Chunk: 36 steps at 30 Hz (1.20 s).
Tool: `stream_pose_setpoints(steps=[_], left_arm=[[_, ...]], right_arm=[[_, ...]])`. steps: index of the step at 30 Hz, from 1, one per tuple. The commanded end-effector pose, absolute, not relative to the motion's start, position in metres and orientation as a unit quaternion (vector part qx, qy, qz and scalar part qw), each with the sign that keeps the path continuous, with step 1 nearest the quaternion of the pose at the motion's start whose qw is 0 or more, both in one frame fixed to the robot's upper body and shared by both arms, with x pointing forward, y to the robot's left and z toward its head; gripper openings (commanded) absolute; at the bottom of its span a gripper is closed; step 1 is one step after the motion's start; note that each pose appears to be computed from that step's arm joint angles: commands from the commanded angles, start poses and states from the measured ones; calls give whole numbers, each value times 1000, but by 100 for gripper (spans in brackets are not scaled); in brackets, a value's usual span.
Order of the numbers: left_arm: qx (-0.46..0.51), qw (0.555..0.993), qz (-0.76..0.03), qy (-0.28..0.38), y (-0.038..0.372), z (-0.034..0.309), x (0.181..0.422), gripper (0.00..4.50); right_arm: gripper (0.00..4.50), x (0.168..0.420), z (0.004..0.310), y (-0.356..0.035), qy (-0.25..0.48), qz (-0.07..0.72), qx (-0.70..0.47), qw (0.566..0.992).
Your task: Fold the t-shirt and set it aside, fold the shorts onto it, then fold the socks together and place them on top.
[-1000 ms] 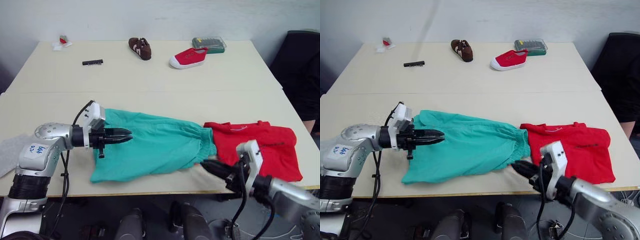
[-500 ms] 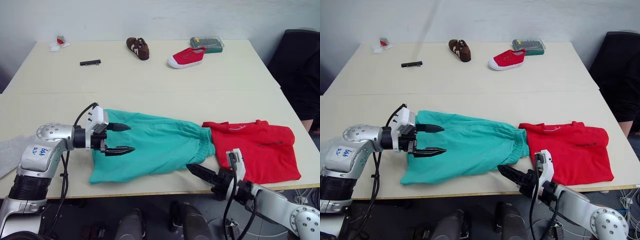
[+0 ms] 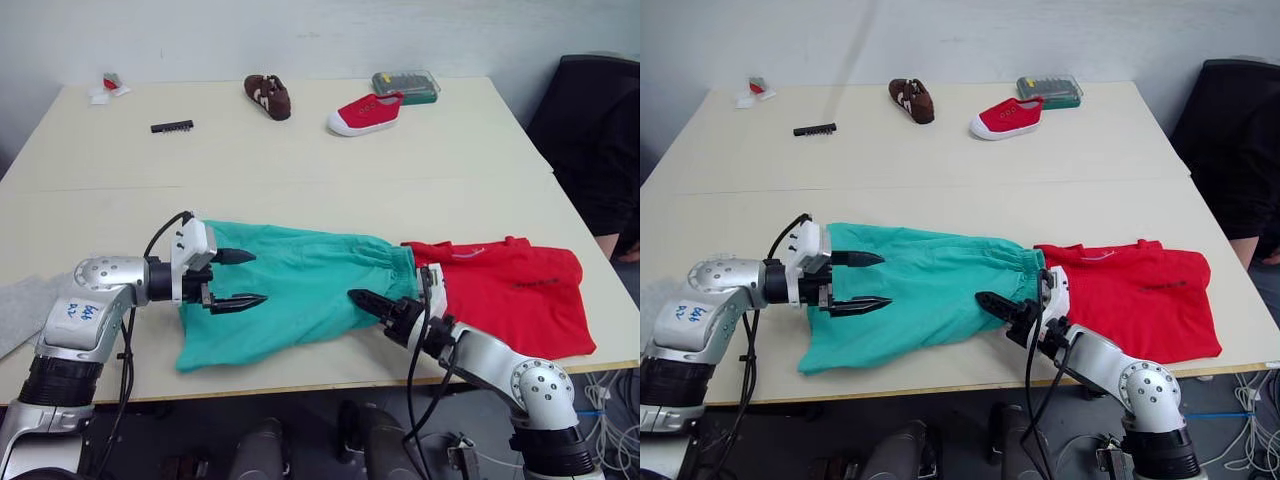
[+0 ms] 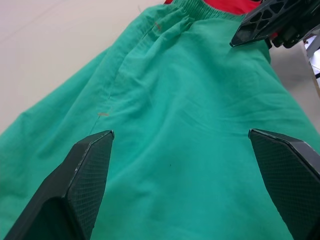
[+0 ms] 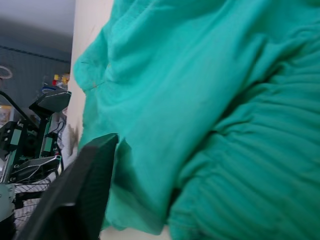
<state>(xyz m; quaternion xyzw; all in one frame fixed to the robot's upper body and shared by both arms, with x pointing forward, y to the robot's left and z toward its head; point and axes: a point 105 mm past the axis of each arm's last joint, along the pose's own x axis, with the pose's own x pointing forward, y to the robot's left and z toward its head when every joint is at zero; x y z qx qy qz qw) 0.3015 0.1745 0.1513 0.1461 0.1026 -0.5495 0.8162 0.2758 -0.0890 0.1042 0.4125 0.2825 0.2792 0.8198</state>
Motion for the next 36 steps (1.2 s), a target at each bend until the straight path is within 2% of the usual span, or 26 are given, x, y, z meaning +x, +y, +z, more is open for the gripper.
stream_pose_setpoints(steps=[1,5,7,11,14,18,20,22,26,31,36], left_arm=[[178,825,-528,96,183,150,304,450],[188,828,-520,93,182,145,309,450],[188,831,-516,86,182,146,312,450],[180,839,-509,66,183,154,318,450],[166,844,-506,57,187,160,320,390],[159,848,-503,50,188,164,321,266],[150,849,-505,43,184,165,320,201],[134,846,-515,37,172,161,319,131],[120,834,-538,33,143,147,319,10],[139,844,-516,55,130,124,340,4],[150,850,-498,86,130,103,355,4]], right_arm=[[188,276,117,-93,253,297,398,830],[46,273,124,-91,243,326,360,840],[4,274,132,-91,231,344,341,844],[4,275,156,-90,202,387,294,851],[0,278,181,-82,171,437,208,858],[0,285,200,-76,150,468,136,861],[0,294,204,-76,144,470,58,869],[0,296,204,-75,142,482,1,865],[0,299,202,-69,143,503,-25,852],[0,299,204,-54,131,534,-49,834],[0,287,225,-22,89,610,-52,786]])
